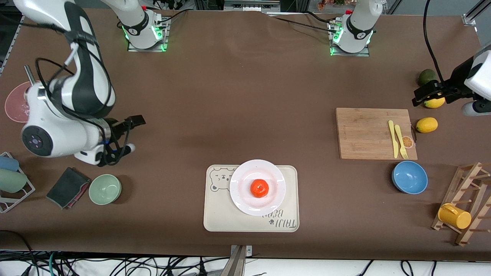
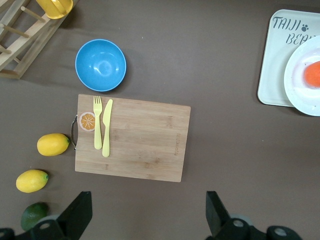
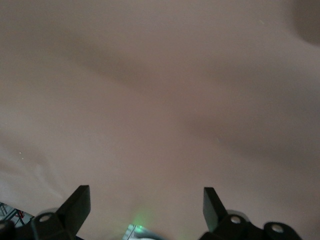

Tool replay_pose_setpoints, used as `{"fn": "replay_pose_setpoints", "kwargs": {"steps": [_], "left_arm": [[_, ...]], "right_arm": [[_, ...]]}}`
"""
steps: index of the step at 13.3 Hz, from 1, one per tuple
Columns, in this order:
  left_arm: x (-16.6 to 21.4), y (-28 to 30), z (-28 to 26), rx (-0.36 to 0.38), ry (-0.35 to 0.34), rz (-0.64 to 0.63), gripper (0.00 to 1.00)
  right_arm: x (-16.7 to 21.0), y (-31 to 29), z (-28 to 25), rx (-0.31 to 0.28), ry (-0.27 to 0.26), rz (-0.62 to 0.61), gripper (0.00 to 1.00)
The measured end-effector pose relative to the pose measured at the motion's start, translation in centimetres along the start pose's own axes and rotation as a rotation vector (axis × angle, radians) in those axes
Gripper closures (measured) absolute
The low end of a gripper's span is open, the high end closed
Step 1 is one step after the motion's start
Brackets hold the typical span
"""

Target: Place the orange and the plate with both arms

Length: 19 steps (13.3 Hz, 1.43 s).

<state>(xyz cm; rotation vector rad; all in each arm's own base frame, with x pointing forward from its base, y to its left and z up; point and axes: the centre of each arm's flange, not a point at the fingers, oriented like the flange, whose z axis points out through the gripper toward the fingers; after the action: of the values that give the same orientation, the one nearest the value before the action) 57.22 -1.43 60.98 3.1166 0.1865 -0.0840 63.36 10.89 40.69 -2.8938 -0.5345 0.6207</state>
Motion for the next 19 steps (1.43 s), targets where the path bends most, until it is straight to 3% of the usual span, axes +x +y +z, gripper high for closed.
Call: {"fn": "replay_pose_setpoints", "kwargs": {"steps": [3,6,7,10,13,16,19], "left_arm": [[0.0,-0.1,0.0,0.000,0.000,-0.001,0.00],[0.0,-0.1,0.0,0.000,0.000,-0.002,0.00],[0.0,-0.1,0.0,0.000,0.000,-0.002,0.00],[0.0,-0.1,0.0,0.000,-0.001,-0.002,0.00],[0.0,-0.1,0.0,0.000,-0.001,-0.002,0.00],[0.0,-0.1,0.0,0.000,-0.001,-0.002,0.00],[0.0,-0.2,0.0,0.000,-0.001,-0.003,0.00]], "right_arm": [[-3.5,1.0,-3.4,-0.085,-0.005,0.098,0.00],[-5.9,3.4,-5.2,-0.102,0.013,0.175,0.00],[-6.7,4.3,-5.7,-0.112,0.040,0.190,0.00],[-10.3,6.5,-6.5,-0.132,0.195,0.221,0.00],[-15.1,8.3,-7.4,-0.105,0.227,0.264,0.00],[-18.1,8.1,-10.1,-0.143,0.283,0.356,0.00],[-19.8,7.3,-11.7,-0.141,0.325,0.421,0.00]]}}
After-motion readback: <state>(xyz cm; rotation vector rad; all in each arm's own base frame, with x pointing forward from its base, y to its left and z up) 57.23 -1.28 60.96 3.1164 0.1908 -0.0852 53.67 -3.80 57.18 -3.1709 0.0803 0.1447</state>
